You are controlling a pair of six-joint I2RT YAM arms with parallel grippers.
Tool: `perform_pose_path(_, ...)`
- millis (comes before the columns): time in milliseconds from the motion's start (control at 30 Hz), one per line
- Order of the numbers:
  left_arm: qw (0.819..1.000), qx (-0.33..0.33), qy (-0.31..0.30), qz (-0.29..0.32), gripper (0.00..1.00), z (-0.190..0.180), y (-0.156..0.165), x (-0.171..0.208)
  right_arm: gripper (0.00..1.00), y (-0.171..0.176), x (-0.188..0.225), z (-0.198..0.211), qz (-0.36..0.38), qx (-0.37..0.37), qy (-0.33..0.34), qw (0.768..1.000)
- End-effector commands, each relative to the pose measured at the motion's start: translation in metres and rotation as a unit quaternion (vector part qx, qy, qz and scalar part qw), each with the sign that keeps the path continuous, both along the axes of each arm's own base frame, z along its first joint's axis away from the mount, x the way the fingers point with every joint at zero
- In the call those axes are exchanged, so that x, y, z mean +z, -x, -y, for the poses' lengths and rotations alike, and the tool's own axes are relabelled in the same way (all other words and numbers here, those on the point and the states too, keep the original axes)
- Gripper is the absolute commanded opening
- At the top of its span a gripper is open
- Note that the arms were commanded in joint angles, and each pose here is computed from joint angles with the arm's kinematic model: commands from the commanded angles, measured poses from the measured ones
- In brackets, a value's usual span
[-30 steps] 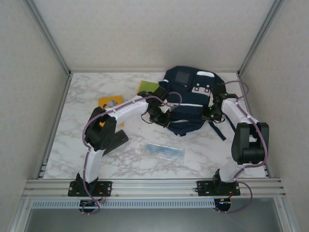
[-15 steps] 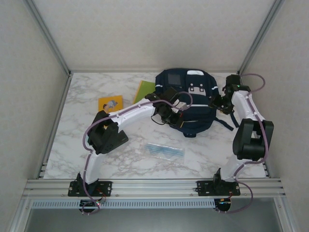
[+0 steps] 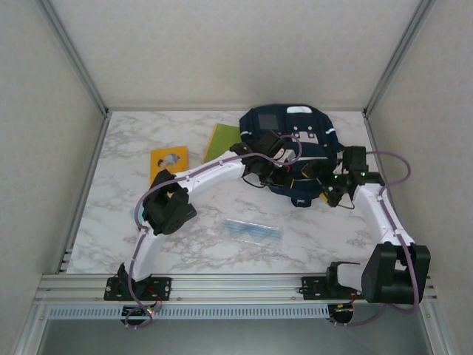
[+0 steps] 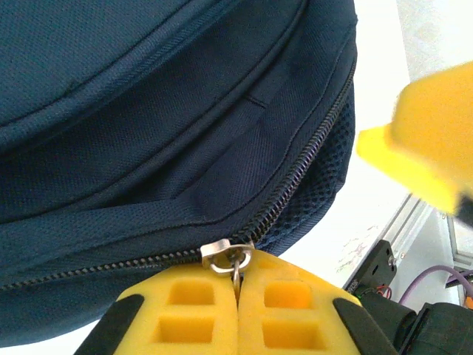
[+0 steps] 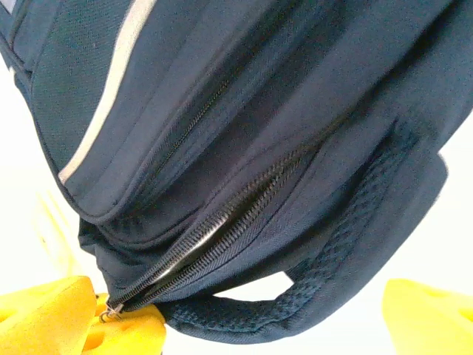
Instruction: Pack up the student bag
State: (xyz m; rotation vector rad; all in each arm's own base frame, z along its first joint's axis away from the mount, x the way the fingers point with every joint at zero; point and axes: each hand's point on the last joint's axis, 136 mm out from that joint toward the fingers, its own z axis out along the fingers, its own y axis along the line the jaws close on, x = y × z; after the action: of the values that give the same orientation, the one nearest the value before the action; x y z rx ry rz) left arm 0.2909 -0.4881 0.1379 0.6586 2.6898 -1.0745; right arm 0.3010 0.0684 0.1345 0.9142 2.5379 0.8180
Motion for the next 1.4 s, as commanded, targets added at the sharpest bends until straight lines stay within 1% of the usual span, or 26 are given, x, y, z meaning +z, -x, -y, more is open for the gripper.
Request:
perform_pose_path(0,0.998,-0.013,0.056,0.018,0.00,0.017,0.004,0.034,0.99,-0.007,-0.007,-0.013,0.001,-0.060,-0.075,0.995)
perform_pose_path(133,0.998,-0.022,0.060,0.013,0.00,0.013,0.012,0.036,0.98,-0.021,-0.033,-0.019,0.000,-0.091,-0.115,0.989)
perform_pose_path(200,0.998,-0.029,0.058,0.008,0.00,0.010,0.016,0.034,0.93,-0.028,-0.042,-0.018,0.000,-0.098,-0.117,0.988)
perform_pose_path(233,0.998,-0.035,0.053,0.008,0.00,0.007,0.019,0.032,0.82,-0.032,-0.044,-0.018,0.003,-0.098,-0.114,0.989)
perform_pose_path(267,0.998,-0.040,0.044,0.010,0.00,0.004,0.020,0.028,0.64,-0.034,-0.046,-0.016,0.004,-0.100,-0.110,0.989)
perform_pose_path(300,0.998,-0.046,0.029,0.010,0.00,-0.001,0.022,0.022,0.29,-0.035,-0.046,-0.014,0.008,-0.104,-0.101,0.989)
perform_pose_path(333,0.999,-0.053,0.010,0.009,0.00,-0.009,0.023,0.014,0.09,-0.035,-0.046,-0.009,0.011,-0.106,-0.083,0.991)
perform_pose_path(367,0.998,-0.056,-0.008,0.008,0.00,-0.016,0.022,0.006,0.00,-0.034,-0.043,-0.004,0.016,-0.106,-0.063,0.992)
perform_pose_path(500,0.994,-0.063,-0.090,-0.003,0.00,-0.056,0.013,-0.029,0.00,-0.027,-0.022,0.015,0.037,-0.084,0.023,0.996)
perform_pose_path(600,0.989,-0.058,-0.137,-0.012,0.00,-0.085,0.002,-0.045,0.00,-0.022,-0.011,0.025,0.051,-0.070,0.064,0.994)
perform_pose_path(633,0.987,-0.060,-0.150,-0.015,0.00,-0.092,0.000,-0.049,0.00,-0.022,-0.009,0.025,0.054,-0.065,0.069,0.994)
perform_pose_path(700,0.982,-0.050,-0.181,-0.010,0.00,-0.113,-0.012,-0.056,0.00,-0.023,-0.007,0.025,0.057,-0.054,0.074,0.994)
perform_pose_path(767,0.979,-0.035,-0.199,-0.010,0.00,-0.129,-0.027,-0.062,0.00,-0.023,-0.008,0.022,0.057,-0.043,0.071,0.995)
perform_pose_path(867,0.977,0.007,-0.215,0.009,0.00,-0.151,-0.064,-0.068,0.00,-0.023,-0.011,0.019,0.052,-0.033,0.065,0.996)
perform_pose_path(933,0.971,0.035,-0.233,0.045,0.00,-0.163,-0.093,-0.067,0.00,-0.021,-0.012,0.017,0.050,-0.031,0.063,0.996)
perform_pose_path(1000,0.955,0.049,-0.269,0.112,0.00,-0.173,-0.123,-0.062,0.00,-0.018,-0.014,0.018,0.046,-0.030,0.065,0.996)
perform_pose_path(1067,0.940,0.059,-0.291,0.169,0.00,-0.177,-0.150,-0.057,0.00,-0.015,-0.015,0.017,0.044,-0.028,0.065,0.997)
perform_pose_path(1133,0.927,0.071,-0.303,0.209,0.00,-0.179,-0.173,-0.053,0.00,-0.013,-0.014,0.016,0.045,-0.025,0.061,0.997)
perform_pose_path(1167,0.917,0.081,-0.315,0.230,0.00,-0.183,-0.184,-0.049,0.00,-0.012,-0.013,0.013,0.047,-0.021,0.055,0.997)
perform_pose_path(1233,0.898,0.092,-0.347,0.254,0.00,-0.193,-0.203,-0.049,0.00,-0.011,-0.012,0.009,0.051,-0.010,0.045,0.998)
perform_pose_path(1367,0.877,0.140,-0.374,0.267,0.00,-0.206,-0.232,-0.047,0.00,-0.008,-0.010,0.006,0.054,-0.002,0.038,0.998)
